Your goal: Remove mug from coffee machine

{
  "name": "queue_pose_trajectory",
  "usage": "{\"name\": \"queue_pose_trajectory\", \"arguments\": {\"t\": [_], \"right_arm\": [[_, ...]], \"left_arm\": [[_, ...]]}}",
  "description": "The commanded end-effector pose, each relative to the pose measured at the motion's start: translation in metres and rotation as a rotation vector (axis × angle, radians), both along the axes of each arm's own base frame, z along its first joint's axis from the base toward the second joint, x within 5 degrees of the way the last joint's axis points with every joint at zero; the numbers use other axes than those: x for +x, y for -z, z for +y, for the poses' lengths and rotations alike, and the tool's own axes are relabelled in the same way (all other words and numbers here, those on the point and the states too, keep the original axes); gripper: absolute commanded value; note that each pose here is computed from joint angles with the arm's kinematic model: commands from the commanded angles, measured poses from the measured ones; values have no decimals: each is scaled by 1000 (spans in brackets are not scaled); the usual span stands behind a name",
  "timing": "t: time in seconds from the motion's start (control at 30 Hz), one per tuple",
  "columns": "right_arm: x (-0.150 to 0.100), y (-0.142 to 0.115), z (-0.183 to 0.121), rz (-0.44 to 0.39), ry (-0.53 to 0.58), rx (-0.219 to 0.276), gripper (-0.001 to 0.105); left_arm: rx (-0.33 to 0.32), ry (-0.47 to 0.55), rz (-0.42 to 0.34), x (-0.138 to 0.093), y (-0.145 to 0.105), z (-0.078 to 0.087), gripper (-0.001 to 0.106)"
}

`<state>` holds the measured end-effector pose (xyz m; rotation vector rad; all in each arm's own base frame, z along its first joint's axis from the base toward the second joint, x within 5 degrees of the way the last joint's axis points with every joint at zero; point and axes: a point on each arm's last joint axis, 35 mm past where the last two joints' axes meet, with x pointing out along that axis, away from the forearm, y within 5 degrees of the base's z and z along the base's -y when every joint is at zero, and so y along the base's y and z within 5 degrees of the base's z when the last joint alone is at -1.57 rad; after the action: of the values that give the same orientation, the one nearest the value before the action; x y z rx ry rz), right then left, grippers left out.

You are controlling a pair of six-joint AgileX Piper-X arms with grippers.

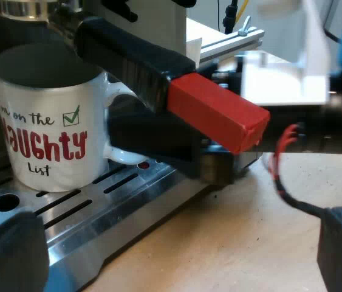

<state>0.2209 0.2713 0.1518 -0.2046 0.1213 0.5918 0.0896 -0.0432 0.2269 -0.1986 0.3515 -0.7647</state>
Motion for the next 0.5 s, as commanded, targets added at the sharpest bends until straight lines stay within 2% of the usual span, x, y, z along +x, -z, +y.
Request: {"name": "queue_pose_trajectory", "arguments": {"t": [0.03, 0.13, 0.2, 0.37, 0.47, 0.5], "right_arm": [[5, -4, 8, -10, -6, -10, 63], [7, -4, 10, -13, -6, -7, 63], [7, -3, 10, -8, -6, -13, 56], [7, -3, 10, -9, -3, -13, 21], [7, -3, 10, -9, -4, -12, 2], [7, -3, 10, -11, -4, -15, 0]], "left_arm": [[-13, 30, -16, 0, -3, -1, 90], [-21, 58, -16, -1, -3, -2, 90], [-21, 58, -16, -1, -3, -2, 90], [-22, 58, -19, -1, -4, -2, 90], [-22, 58, -21, -1, -4, -2, 90], [-22, 58, -21, -1, -4, -2, 90]]}}
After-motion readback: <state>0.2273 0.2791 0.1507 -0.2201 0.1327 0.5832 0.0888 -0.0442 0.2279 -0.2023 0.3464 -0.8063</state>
